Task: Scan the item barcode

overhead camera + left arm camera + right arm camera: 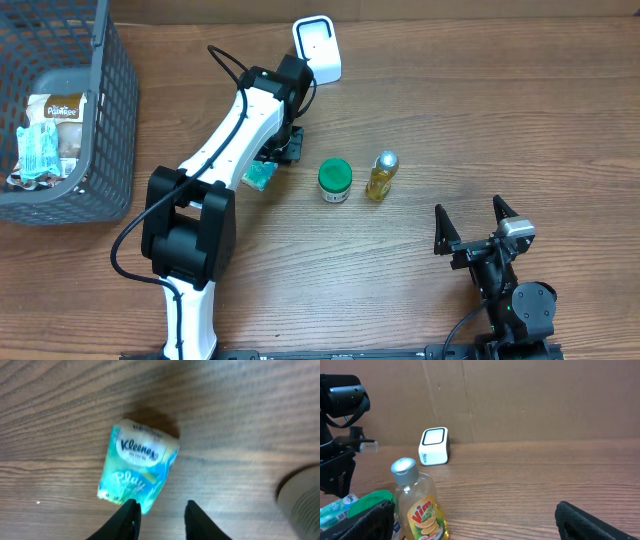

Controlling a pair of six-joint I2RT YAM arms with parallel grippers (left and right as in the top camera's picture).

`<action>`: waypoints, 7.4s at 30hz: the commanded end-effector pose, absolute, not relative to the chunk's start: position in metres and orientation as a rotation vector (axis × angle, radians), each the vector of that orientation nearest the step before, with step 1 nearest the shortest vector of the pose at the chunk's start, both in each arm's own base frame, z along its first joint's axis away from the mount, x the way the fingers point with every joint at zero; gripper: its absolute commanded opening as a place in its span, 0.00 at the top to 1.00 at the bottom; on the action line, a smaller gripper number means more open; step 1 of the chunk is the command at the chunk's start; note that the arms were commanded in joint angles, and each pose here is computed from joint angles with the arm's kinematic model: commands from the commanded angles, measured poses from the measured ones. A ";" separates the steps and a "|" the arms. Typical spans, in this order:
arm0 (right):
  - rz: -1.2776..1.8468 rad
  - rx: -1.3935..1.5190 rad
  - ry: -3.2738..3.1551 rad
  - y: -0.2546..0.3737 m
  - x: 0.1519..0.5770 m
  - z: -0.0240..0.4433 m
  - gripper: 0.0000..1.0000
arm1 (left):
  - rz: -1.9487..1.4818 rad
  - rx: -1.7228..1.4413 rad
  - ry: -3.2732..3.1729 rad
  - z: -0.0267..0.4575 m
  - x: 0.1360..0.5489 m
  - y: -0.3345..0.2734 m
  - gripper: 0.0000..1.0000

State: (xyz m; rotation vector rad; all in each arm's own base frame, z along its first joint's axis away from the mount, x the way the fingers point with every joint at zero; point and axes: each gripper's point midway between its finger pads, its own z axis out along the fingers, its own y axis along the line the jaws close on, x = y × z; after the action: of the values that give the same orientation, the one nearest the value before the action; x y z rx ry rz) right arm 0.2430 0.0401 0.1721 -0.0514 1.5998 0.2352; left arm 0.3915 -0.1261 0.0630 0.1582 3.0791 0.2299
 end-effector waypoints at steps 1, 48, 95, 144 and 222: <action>0.223 -0.051 1.596 0.039 0.243 0.170 0.00 | 0.245 0.355 3.117 0.055 0.381 -0.121 0.71; 0.223 -0.051 1.596 0.039 0.243 0.170 0.00 | 0.376 0.453 3.058 0.030 0.384 -0.109 0.65; 0.223 -0.051 1.596 0.039 0.243 0.170 0.00 | -1.213 0.233 2.866 0.067 0.394 -0.196 0.96; 0.223 -0.051 1.596 0.039 0.243 0.170 0.00 | -1.369 0.096 2.766 0.059 0.402 -0.182 0.52; 0.223 -0.051 1.596 0.039 0.243 0.170 0.00 | -0.888 0.112 2.525 0.276 0.483 -0.150 0.44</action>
State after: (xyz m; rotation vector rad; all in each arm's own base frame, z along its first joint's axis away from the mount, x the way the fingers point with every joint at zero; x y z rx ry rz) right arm 0.2430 0.0401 0.1722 -0.0511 1.5994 0.2355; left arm 0.4576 -0.1741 0.1997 0.0610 2.7404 -1.0143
